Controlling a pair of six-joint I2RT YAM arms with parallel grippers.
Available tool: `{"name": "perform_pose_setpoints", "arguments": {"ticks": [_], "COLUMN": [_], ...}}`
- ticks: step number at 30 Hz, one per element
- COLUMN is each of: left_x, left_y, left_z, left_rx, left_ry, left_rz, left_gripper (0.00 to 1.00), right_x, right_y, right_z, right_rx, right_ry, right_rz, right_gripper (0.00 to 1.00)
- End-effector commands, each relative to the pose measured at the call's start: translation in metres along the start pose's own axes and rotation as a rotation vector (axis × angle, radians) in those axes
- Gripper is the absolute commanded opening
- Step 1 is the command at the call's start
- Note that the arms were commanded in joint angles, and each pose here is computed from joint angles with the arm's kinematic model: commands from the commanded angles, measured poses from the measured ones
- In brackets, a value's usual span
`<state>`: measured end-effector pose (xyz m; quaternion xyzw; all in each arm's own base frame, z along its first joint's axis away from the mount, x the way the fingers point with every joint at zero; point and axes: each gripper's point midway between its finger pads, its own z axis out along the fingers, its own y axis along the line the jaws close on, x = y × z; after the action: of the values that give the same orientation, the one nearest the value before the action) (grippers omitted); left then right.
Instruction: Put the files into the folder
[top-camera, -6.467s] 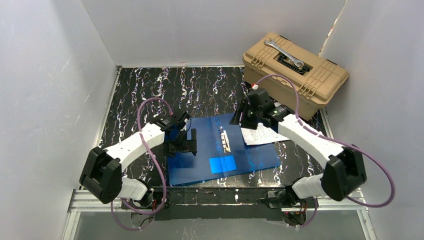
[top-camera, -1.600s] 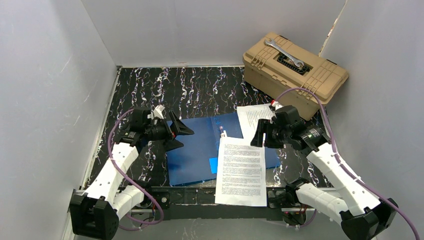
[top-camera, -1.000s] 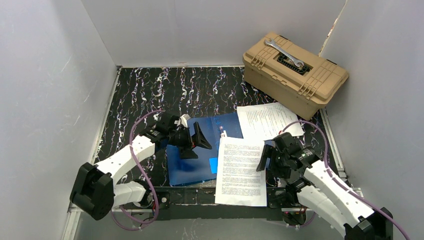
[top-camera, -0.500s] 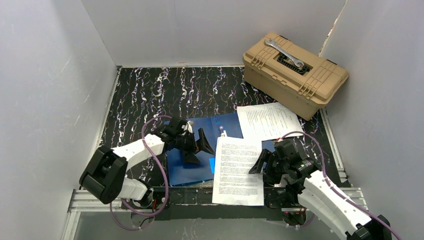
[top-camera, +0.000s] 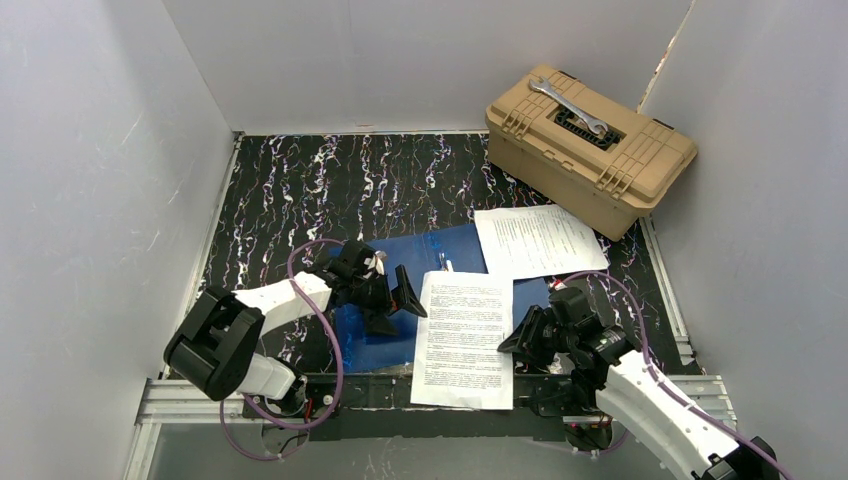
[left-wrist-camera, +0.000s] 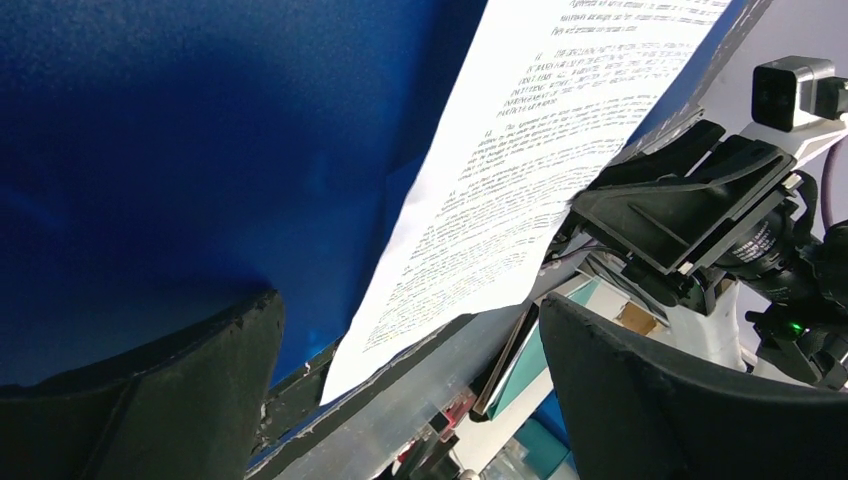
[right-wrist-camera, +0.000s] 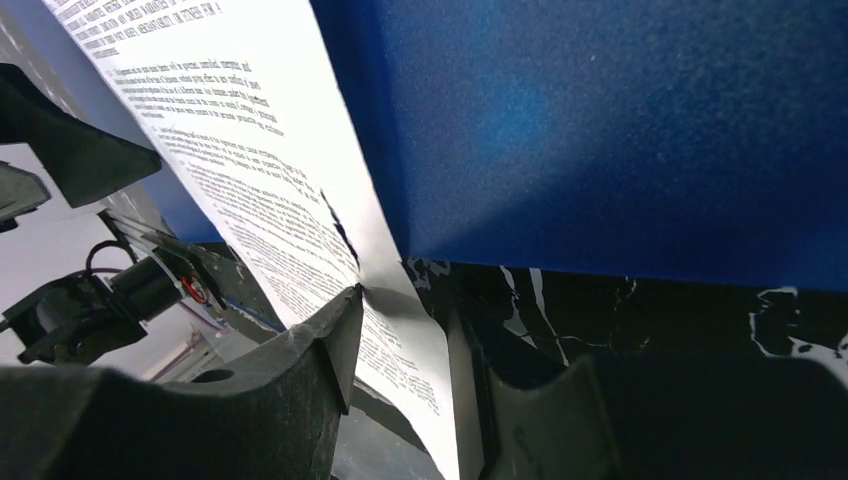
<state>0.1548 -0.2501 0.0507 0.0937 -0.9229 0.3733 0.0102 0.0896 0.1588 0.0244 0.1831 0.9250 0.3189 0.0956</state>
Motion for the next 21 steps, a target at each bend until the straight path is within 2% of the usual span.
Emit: {"name": "perform_pose_setpoints", "arguments": {"ticks": [1, 13, 17, 21], "left_x": [0.005, 0.007, 0.007, 0.007], "left_y": [0.009, 0.018, 0.020, 0.020], "left_z": [0.004, 0.009, 0.010, 0.010], "left_rx": [-0.019, -0.047, -0.051, -0.051], "left_ry": [0.019, 0.031, 0.034, 0.033], "left_rz": [-0.003, -0.023, -0.026, -0.025], "left_gripper": [0.98, 0.98, 0.98, 0.98], "right_x": [0.002, -0.003, -0.003, -0.003], "right_y": [-0.014, 0.012, 0.018, 0.021], "right_z": [0.009, 0.017, 0.016, 0.015], "right_rx": [0.019, -0.167, -0.204, -0.227], "right_ry": [-0.009, -0.036, -0.037, -0.037], "right_rz": [0.033, 0.064, 0.059, 0.062], "right_gripper": [0.46, 0.49, 0.42, 0.26]}}
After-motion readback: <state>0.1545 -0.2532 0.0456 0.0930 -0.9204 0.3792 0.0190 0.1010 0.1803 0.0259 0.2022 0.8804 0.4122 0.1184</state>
